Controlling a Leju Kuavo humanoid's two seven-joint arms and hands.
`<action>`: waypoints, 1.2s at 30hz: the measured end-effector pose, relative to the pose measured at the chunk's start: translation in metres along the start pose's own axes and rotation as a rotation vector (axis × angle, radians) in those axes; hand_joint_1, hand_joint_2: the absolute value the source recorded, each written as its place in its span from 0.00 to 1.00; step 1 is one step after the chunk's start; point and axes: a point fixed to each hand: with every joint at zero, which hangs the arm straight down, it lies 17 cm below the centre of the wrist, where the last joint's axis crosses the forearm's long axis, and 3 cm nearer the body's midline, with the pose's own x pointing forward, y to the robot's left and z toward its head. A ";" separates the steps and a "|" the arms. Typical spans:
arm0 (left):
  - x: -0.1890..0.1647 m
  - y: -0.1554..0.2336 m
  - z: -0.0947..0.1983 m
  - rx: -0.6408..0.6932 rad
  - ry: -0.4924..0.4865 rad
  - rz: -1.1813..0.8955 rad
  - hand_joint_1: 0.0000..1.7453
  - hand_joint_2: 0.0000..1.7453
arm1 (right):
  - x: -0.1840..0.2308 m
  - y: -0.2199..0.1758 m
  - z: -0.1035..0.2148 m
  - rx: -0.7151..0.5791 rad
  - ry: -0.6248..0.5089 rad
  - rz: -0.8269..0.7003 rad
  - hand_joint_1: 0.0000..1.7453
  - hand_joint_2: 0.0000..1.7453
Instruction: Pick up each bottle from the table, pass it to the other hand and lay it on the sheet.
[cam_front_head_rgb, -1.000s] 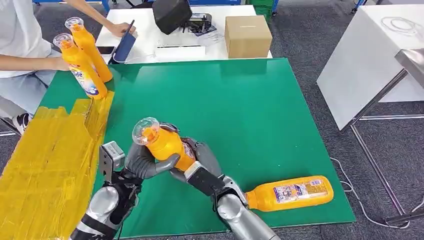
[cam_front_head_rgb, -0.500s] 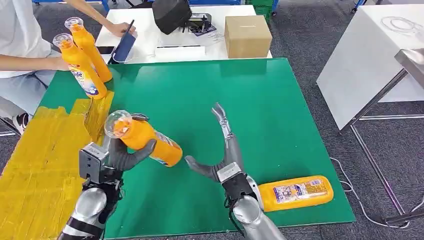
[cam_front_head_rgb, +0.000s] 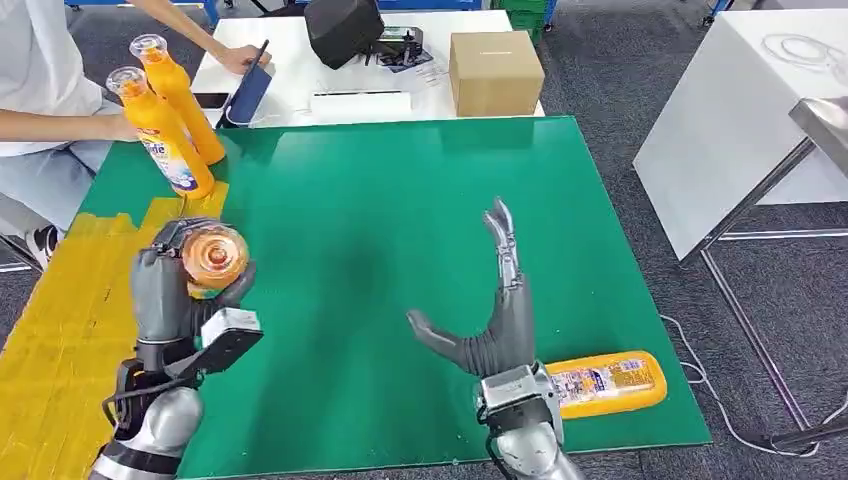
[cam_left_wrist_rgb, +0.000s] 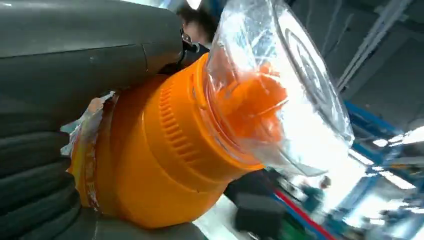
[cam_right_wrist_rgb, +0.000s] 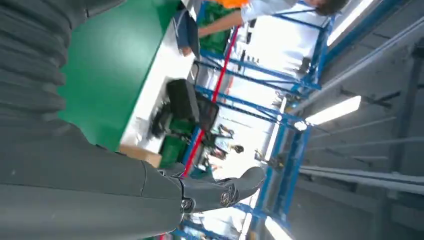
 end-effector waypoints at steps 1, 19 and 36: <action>0.000 -0.003 0.002 -0.021 -0.013 -0.071 1.00 1.00 | 0.003 -0.002 0.001 0.001 -0.007 0.013 0.00 1.00; -0.061 -0.058 0.087 -0.354 -0.014 -0.519 1.00 1.00 | 0.007 -0.033 0.008 -0.012 0.008 0.051 0.00 1.00; -0.123 -0.093 0.133 -0.567 0.079 -0.612 0.02 1.00 | 0.001 -0.026 0.009 0.028 0.030 0.038 0.00 1.00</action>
